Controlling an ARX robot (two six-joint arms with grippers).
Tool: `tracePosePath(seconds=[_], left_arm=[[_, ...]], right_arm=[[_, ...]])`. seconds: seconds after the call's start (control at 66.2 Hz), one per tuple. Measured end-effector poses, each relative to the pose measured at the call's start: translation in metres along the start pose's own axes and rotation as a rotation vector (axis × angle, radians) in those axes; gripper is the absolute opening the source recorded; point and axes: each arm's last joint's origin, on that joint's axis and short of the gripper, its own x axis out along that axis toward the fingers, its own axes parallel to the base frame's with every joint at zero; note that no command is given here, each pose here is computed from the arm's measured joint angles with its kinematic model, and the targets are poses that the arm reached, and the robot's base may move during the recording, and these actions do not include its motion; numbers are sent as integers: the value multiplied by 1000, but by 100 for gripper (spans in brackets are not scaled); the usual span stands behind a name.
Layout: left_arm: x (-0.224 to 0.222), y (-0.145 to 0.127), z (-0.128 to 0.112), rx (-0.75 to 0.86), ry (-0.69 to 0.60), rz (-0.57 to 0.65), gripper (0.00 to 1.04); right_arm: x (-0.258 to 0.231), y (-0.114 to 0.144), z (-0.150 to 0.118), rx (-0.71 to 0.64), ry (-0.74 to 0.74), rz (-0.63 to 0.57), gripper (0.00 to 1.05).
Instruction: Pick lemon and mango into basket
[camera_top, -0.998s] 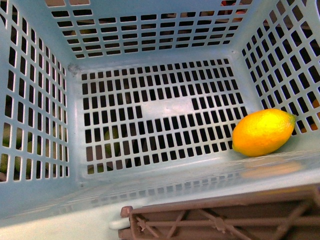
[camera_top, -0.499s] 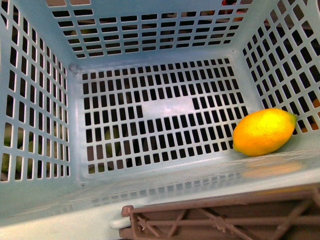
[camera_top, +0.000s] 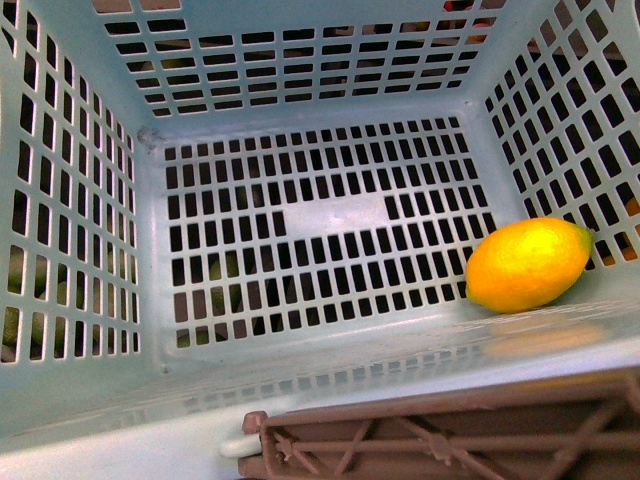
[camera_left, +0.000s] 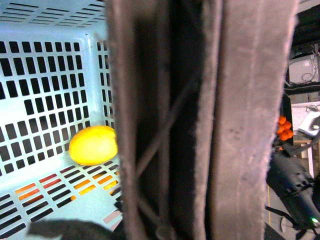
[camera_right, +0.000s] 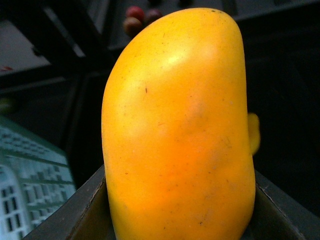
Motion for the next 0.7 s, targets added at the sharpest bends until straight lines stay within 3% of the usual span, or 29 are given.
tracePosePath(seconds=[0.272,0.469,0.695], left_arm=[[0,0,0,0,0,0,14],[0,0,0,0,0,0,14],[0,0,0,0,0,0,14]], right_arm=[[-1,65,15,-26,-79,167,62],[8,106,3,-60,-33,285,62],[18,131,-17,-89,32,325,62]])
